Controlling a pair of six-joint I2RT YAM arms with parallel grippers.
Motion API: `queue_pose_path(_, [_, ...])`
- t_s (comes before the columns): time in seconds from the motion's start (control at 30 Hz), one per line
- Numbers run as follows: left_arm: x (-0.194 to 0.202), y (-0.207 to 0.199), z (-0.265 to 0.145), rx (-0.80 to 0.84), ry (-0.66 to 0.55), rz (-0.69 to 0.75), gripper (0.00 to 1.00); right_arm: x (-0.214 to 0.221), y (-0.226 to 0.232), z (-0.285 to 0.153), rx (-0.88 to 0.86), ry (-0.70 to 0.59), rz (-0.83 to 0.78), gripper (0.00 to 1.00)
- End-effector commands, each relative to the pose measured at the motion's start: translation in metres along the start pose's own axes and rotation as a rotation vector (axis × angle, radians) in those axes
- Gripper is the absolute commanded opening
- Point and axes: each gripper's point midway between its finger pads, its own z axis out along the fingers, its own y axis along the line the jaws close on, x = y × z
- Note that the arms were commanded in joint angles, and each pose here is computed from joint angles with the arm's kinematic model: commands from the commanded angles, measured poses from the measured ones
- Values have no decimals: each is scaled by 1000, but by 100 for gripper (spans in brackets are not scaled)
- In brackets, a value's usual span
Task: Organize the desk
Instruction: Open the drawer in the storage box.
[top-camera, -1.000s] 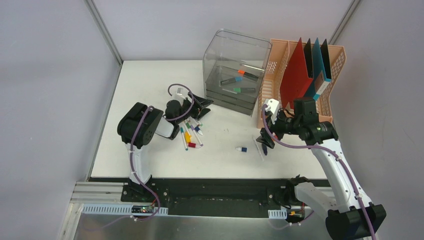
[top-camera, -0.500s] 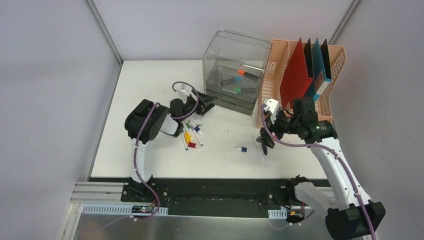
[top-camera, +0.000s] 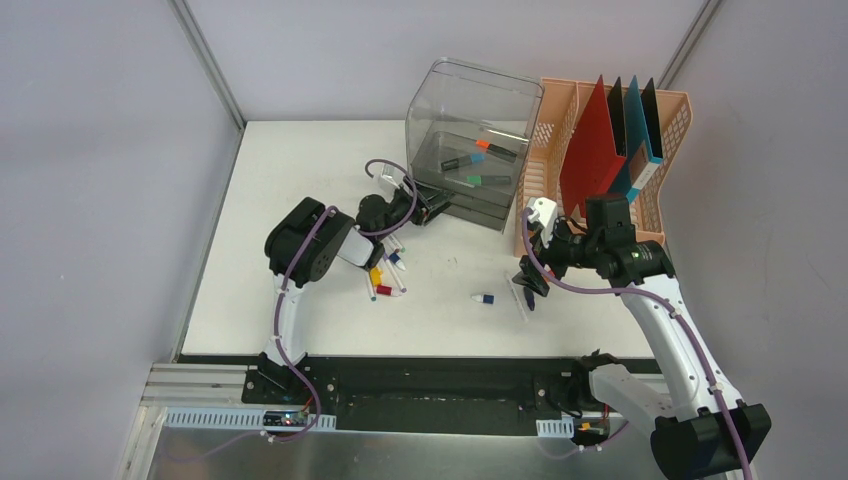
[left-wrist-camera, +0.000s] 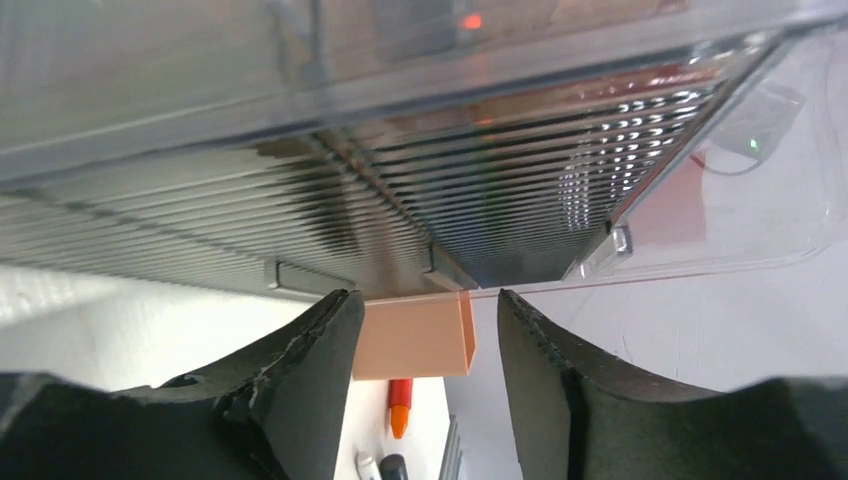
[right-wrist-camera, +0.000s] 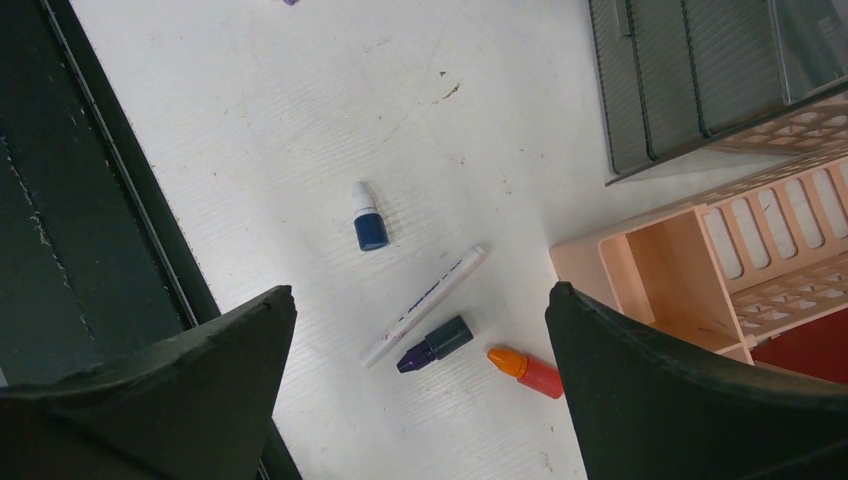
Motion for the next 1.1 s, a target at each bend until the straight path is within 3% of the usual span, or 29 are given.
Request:
queue_pose_path(0.0, [-10,-18,13,56,-59,22,52,-7,-5,-2,18,-26,-36,99])
queue_pose_path(0.13, [-11,-17,18,43,-64,22,42,-7,-5,-2,16,-28,-37,99])
queue_pose_path(0.47, [-11,-17,20,38,-63,22,0,-8,-4,-3,17,-30,-38,99])
queue_pose_path(1.07, [9,-11,-30,23,-53,92,0,-6,-5,-2,16,-25,-37,99])
